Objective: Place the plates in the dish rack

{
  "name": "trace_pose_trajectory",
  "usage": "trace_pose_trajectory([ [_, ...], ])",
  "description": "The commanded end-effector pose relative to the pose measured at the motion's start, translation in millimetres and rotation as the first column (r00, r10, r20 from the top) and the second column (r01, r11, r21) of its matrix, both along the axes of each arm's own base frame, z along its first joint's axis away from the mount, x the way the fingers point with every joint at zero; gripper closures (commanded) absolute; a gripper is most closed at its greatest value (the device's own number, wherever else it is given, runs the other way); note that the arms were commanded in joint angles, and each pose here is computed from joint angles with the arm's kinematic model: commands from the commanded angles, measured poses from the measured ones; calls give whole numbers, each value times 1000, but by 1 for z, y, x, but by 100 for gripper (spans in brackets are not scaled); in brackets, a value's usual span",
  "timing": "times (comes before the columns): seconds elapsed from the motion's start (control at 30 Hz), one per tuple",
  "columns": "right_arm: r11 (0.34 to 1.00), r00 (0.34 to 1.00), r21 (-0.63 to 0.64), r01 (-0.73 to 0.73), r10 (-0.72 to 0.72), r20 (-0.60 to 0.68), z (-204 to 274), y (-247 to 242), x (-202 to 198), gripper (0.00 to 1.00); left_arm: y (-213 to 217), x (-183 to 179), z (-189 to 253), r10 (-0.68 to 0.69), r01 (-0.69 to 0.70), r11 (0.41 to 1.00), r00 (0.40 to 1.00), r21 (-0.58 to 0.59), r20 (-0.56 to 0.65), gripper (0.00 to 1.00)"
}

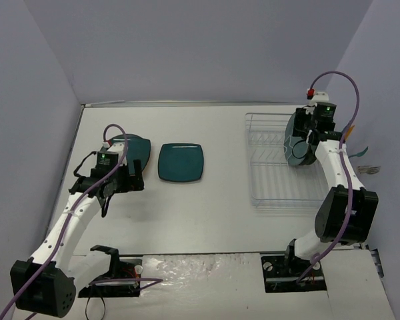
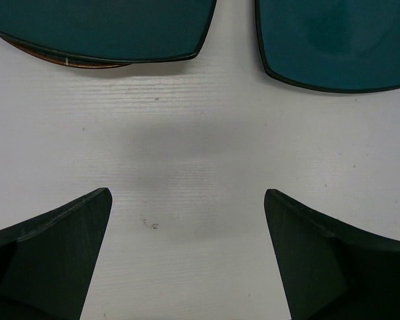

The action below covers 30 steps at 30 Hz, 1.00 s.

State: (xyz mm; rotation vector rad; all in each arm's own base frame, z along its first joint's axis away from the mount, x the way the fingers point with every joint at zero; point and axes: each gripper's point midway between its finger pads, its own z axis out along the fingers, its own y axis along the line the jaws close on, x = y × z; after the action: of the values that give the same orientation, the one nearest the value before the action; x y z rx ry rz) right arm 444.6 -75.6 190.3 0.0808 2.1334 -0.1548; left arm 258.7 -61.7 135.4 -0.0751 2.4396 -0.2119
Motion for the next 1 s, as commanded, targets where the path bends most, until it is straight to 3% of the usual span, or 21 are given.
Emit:
trace_pose_trajectory([
  [0.0,998,971,42,-46,35,237,82,19,4,29,-3,12,30,37,-32,998,995,-56,92,3],
  [0.2,995,946,79,-66,37,321,124,31,-18,10,-16,15,40,60,-46,988,995,-149,86,3],
  [0.37,947,902,219,-236,130,412,154,80,-43,3,-26,21,42,69,-51,976,994,-210,80,3],
  [0.53,774,867,447,-449,256,427,132,174,-60,0,-37,34,42,80,-59,962,994,-266,68,3],
  [0.7,603,860,616,-507,307,407,98,259,-71,0,-41,44,42,90,-66,955,993,-291,70,3],
  [0.9,491,878,739,-461,374,299,34,340,-85,0,-44,48,35,88,-64,951,994,-304,66,3],
  [0.97,485,897,769,-417,355,262,16,353,-83,1,-43,49,35,88,-63,952,994,-300,72,3],
])
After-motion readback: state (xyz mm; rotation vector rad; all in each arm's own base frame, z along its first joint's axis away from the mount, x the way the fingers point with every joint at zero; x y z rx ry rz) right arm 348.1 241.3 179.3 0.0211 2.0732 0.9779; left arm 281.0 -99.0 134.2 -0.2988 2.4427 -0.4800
